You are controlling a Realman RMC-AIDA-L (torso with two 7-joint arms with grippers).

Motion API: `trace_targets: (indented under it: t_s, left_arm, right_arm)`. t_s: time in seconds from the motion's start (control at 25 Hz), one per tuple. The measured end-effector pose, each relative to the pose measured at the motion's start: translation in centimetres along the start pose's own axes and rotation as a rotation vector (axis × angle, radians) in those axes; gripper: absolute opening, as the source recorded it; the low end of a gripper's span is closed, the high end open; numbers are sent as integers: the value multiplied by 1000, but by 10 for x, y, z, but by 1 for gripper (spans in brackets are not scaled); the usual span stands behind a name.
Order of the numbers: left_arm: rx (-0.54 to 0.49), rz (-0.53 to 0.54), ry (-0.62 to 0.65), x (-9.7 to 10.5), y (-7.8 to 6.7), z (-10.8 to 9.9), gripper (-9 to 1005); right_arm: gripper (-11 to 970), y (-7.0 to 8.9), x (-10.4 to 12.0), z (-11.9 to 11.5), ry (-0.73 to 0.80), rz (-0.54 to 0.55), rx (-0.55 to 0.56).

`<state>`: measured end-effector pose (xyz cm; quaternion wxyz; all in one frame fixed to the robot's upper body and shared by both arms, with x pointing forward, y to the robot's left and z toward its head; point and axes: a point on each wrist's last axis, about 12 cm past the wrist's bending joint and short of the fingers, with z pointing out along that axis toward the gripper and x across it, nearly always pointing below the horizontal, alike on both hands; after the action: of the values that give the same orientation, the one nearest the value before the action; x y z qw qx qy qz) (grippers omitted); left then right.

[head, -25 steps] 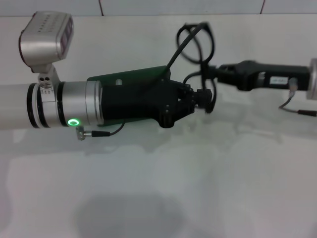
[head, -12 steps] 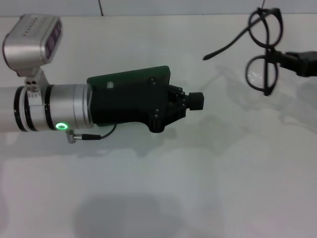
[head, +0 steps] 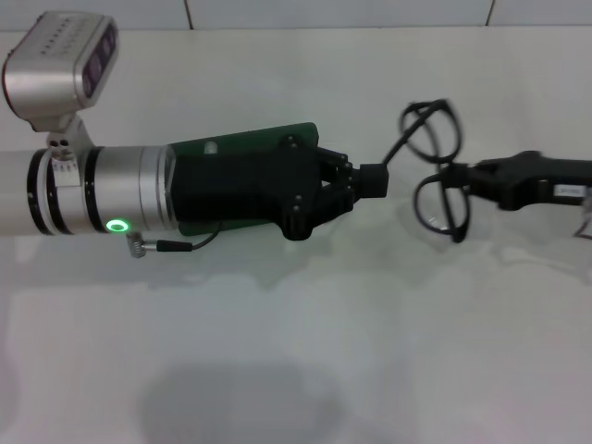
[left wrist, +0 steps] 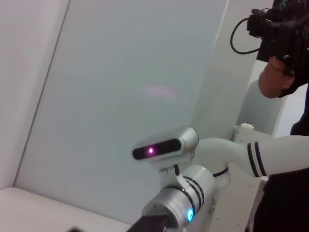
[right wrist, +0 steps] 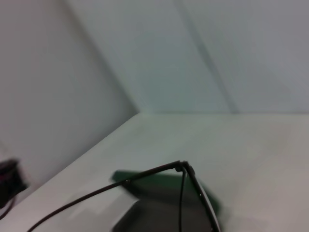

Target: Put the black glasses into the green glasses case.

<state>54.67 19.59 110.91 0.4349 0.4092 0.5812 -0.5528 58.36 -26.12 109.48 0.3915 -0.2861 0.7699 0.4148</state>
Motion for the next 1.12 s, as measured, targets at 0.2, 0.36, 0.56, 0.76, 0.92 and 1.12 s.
trace_targets:
  t_s: [0.2,0.36,0.56,0.76,0.92,1.12]
  left_arm:
    - [7,-8,-3,1,-1,3,-1]
    - [9,-19,-5,2,-1,4,-1]
    - [5,-31,-7,5,-2,4,-1]
    - [14,-48,-13,8,-3,9,-1]
    - [18,-59,-13,10,-3,14,-1]
    - [16,-67,-10,11,-2,18,-1]
  right_arm:
    - [36,11,-5,20,16,-52,-58]
    - [36,14,-13,25,-5,-69,-77]
    - [36,16,-21,28,-47,-75,-93]
    - [36,19,-29,27,-113,-74,-115]
    - [36,21,-35,28,-157,-80,-134]
    - [36,25,-41,32,-190,-89,-155]
